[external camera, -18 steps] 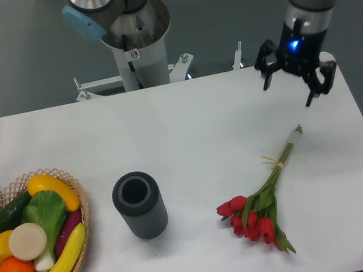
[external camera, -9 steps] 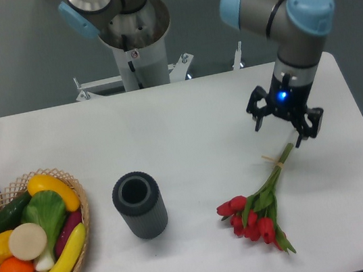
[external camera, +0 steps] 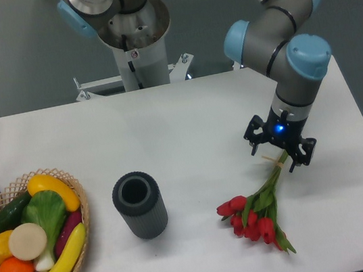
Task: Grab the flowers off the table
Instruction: 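Move the open gripper down toward the tulip stems, then lower the gripper around the tulip stems near the tie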
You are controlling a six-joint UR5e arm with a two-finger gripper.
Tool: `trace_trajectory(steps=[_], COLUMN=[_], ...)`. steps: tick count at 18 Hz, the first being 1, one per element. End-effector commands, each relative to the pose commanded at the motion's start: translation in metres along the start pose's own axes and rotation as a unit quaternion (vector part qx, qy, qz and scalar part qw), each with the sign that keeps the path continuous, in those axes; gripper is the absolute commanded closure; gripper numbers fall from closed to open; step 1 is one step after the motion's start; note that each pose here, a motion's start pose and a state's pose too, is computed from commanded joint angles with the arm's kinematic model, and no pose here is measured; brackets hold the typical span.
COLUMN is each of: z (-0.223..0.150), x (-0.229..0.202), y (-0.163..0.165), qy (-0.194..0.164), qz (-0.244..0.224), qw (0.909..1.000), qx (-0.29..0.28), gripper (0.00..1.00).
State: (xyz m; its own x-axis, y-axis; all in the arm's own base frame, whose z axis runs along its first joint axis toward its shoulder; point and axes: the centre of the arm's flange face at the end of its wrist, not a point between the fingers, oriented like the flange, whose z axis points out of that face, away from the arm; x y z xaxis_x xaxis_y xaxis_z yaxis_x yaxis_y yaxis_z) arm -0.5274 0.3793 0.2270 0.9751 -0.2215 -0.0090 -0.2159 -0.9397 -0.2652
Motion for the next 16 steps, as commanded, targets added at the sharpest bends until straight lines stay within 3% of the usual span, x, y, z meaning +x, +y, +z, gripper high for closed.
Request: trace_trajectory(steps=[16], z=[0.040], x=[-0.005], y=[-0.001], qy=[0.019], qz=[-0.001], qw=[0.9998], qx=[-0.004], gripper=[0.01])
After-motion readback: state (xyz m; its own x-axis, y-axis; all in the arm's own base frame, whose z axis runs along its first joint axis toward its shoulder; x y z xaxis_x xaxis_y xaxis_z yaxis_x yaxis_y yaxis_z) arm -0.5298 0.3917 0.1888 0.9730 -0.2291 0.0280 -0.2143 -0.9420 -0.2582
